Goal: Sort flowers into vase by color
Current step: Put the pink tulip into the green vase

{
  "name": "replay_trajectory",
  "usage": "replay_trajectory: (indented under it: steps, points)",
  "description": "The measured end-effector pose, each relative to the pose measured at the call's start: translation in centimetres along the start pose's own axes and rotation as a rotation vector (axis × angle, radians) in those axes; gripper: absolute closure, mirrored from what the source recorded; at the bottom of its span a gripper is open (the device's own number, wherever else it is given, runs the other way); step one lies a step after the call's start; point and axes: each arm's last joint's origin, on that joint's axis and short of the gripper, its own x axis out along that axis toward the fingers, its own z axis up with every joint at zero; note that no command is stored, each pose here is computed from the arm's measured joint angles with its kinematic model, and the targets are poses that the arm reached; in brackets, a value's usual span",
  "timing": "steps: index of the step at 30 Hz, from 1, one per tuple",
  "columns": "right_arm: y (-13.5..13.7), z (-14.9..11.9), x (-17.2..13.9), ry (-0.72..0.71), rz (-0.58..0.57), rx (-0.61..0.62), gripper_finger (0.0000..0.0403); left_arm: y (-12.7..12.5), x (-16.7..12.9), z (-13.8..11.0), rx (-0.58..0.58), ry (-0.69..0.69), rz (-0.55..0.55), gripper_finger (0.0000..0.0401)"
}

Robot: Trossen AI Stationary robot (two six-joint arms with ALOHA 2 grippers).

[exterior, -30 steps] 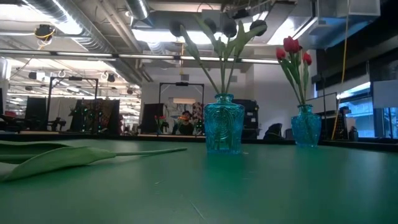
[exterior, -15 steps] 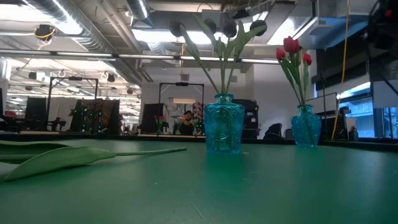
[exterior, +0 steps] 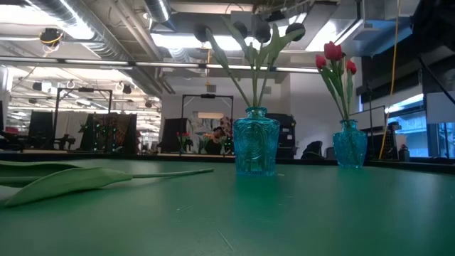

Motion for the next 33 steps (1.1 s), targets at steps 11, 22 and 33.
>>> replay_trajectory:
  steps: [11,22,33]
  points:
    - [1.4,-1.2,1.6,-0.005,-0.079,-0.028,0.0398,-0.3,-0.2,-0.2,0.006,0.012,-0.065,0.0229]
    - [0.6,-3.3,4.1,0.097,-0.271,0.121,0.0381,-0.2,0.0,-0.2,-0.007,0.013,-0.062,0.0229]
    - [-0.3,-3.4,7.0,0.266,-0.306,0.226,0.0279,-0.1,0.1,-0.2,-0.009,0.013,-0.06,0.0229]
